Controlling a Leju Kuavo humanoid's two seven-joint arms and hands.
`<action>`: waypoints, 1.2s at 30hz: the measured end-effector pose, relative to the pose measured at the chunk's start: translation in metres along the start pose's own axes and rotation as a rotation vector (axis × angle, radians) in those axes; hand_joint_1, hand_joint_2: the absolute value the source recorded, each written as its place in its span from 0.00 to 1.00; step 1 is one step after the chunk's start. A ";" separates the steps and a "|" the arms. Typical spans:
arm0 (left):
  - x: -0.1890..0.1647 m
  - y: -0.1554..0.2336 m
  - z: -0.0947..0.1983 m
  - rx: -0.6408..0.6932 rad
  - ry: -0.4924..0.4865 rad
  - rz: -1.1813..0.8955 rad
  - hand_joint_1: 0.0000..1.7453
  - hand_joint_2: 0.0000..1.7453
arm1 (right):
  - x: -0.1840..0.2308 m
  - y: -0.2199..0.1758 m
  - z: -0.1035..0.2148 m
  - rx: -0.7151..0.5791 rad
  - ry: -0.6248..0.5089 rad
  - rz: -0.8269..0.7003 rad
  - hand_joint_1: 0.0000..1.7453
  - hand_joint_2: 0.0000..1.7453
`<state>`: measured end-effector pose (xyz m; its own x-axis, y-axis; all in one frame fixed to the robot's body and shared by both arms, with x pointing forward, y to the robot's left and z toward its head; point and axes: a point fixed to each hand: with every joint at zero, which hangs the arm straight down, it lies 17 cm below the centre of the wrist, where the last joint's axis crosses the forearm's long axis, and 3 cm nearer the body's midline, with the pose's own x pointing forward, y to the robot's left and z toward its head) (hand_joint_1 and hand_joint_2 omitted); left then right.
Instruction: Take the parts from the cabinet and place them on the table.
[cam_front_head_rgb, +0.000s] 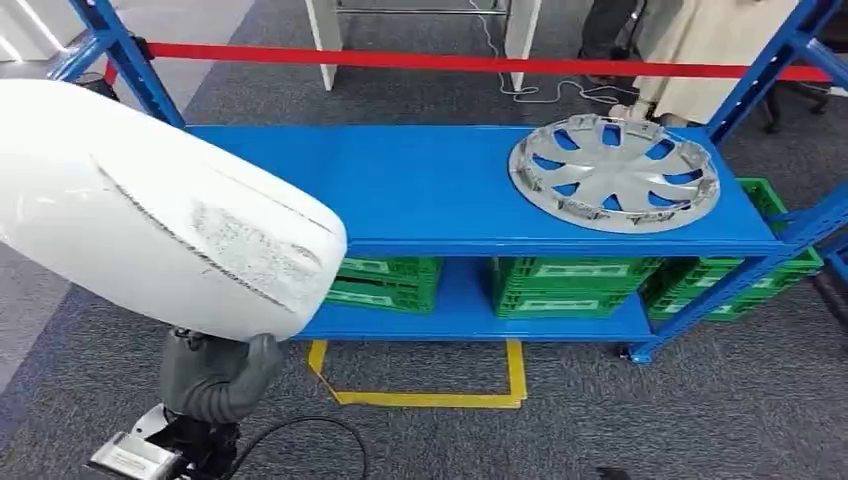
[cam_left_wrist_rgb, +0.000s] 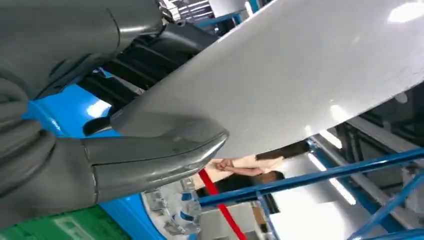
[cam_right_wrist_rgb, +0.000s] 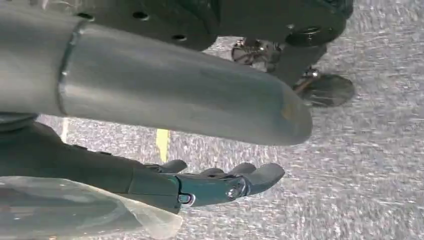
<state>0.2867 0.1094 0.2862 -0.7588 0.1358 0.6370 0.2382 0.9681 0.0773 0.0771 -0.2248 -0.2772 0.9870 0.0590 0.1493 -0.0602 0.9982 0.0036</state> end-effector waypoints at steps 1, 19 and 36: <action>0.000 -0.001 0.000 -0.003 0.001 0.009 1.00 1.00 | -0.002 0.001 0.000 0.003 0.006 0.001 0.00 0.00; 0.003 -0.006 0.006 -0.012 0.003 -0.008 1.00 1.00 | 0.002 0.008 0.001 0.035 -0.013 0.009 0.00 0.00; 0.001 -0.006 0.006 -0.021 -0.011 -0.057 1.00 1.00 | 0.015 0.024 0.006 0.111 -0.103 -0.033 0.00 0.00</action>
<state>0.2806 0.1053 0.2818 -0.7780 0.0827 0.6228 0.2071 0.9697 0.1299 0.0894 -0.1997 -0.2692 0.9686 0.0193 0.2477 -0.0502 0.9916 0.1190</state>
